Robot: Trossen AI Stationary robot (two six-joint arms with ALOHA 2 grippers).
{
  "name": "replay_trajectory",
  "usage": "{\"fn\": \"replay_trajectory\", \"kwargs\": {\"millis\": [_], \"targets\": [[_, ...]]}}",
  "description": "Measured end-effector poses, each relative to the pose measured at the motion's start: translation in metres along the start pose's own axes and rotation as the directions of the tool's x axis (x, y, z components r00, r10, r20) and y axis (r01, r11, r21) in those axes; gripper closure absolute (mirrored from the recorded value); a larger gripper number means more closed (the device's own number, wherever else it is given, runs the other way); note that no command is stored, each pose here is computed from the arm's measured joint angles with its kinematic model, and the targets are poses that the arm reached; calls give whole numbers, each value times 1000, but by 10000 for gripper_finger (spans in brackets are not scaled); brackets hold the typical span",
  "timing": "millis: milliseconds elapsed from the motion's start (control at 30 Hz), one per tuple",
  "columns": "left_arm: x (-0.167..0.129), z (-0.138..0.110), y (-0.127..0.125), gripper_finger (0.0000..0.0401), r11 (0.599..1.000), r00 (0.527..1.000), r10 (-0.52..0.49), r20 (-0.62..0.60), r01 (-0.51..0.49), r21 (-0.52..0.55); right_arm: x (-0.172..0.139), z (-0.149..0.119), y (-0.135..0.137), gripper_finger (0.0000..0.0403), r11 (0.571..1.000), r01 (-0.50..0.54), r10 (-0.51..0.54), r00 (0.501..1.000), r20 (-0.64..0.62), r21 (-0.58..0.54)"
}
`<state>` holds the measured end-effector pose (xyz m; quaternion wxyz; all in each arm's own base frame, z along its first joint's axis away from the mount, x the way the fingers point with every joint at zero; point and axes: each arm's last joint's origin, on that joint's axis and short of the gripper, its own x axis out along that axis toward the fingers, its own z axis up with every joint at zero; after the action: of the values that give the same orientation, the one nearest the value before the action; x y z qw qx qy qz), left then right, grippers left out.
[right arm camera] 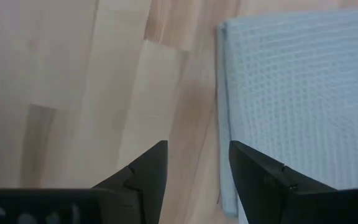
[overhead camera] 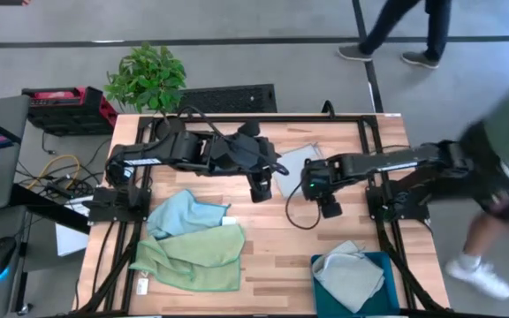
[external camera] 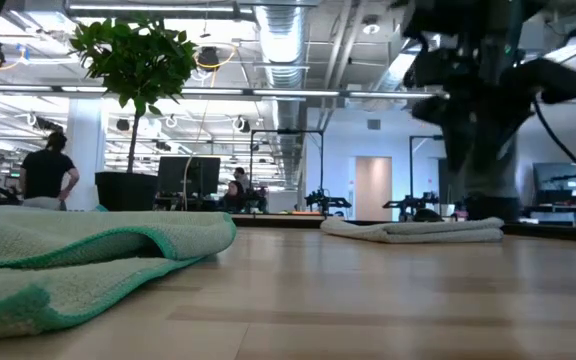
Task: Fold microfiber towels
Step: Put the folded gray microfiber towel into the blue bin
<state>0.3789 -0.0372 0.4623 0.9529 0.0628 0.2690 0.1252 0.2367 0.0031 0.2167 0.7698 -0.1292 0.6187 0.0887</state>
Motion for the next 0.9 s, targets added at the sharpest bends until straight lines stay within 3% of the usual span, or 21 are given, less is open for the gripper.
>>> {"fn": "replay_trajectory", "kwargs": {"millis": [333,500,900], "targets": [[-1,-6,-3,289,1000,998,17,-53,-18,-16,50,9,-20,207,1000,3,-5,990,-138,-11],[-1,-6,-3,289,1000,998,17,-59,-18,-13,61,12,-29,207,999,54,-53,989,-139,2],[-1,-8,-3,289,1000,997,18,-73,-19,-11,88,11,-34,207,1000,27,-28,977,-213,-5]]}}
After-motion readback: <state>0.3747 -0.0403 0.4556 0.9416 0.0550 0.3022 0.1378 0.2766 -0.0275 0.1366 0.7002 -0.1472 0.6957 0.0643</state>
